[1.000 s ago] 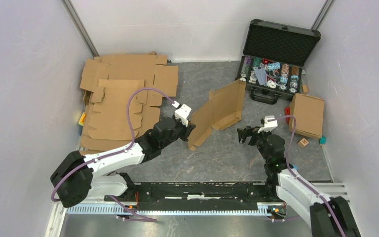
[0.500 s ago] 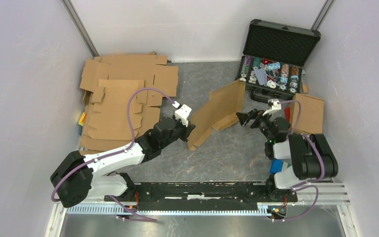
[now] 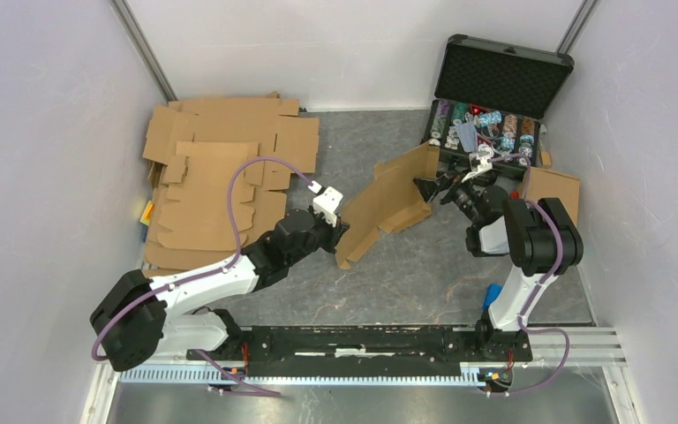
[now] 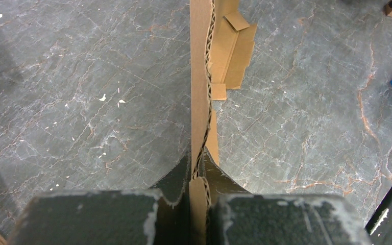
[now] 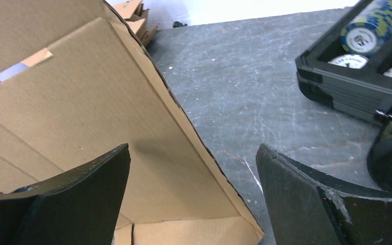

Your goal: Fold the paper box

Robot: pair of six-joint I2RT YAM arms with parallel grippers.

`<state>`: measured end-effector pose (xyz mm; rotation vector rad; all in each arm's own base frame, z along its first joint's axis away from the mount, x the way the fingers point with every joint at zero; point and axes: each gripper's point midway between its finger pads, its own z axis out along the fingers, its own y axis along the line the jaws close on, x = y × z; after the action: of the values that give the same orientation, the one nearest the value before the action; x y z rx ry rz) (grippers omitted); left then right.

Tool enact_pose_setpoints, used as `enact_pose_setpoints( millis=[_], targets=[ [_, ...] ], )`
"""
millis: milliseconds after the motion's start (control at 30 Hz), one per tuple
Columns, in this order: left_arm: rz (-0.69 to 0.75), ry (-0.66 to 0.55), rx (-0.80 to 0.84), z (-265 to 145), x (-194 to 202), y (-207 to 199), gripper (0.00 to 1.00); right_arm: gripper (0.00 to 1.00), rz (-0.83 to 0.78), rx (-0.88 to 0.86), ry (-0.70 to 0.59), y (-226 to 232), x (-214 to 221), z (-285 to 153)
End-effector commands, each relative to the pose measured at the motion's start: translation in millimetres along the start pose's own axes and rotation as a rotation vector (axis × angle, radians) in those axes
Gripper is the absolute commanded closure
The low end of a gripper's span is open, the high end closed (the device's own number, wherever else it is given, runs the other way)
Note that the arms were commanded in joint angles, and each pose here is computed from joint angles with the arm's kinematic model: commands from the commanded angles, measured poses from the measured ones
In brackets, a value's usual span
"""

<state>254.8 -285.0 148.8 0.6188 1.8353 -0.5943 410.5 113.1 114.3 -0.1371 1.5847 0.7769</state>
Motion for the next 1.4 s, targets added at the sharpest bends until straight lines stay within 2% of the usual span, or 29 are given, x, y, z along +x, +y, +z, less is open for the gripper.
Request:
enact_pose_setpoints(
  millis=[0,133,233,333,567,833,933,1067,1267,1367],
  targets=[
    [0.035,-0.013,0.01,1,-11,-2,0.92,0.02,-0.06,-0.143,-0.082,23,-25,10],
    [0.033,-0.017,0.01,0,-13,-2,0.92,0.08,-0.055,-0.217,-0.115,46,-29,-2],
    [0.03,-0.025,0.005,-2,-15,-1,0.92,0.19,-0.05,-0.217,-0.117,55,-26,-15],
    [0.028,-0.03,0.006,-4,-16,-1,0.92,0.33,-0.047,-0.199,-0.119,62,-23,-28],
    [0.028,-0.044,0.004,-7,-20,0,0.92,0.49,-0.063,-0.147,-0.051,76,1,-44],
    [0.027,-0.042,0.008,-8,-19,-1,0.92,0.49,-0.134,0.021,0.063,77,38,-73],
    [0.026,-0.038,0.018,-7,-19,-3,0.92,0.42,-0.144,0.084,0.124,70,50,-77],
    [0.03,-0.034,0.018,-6,-18,-3,0.92,0.41,-0.089,0.134,0.174,64,65,-87],
    [0.037,-0.018,0.012,-2,-13,-1,0.92,0.16,-0.082,0.148,0.206,61,76,-95],
    [0.037,-0.011,0.014,-1,-12,-2,0.92,0.12,-0.087,0.136,0.209,63,77,-93]
  ],
)
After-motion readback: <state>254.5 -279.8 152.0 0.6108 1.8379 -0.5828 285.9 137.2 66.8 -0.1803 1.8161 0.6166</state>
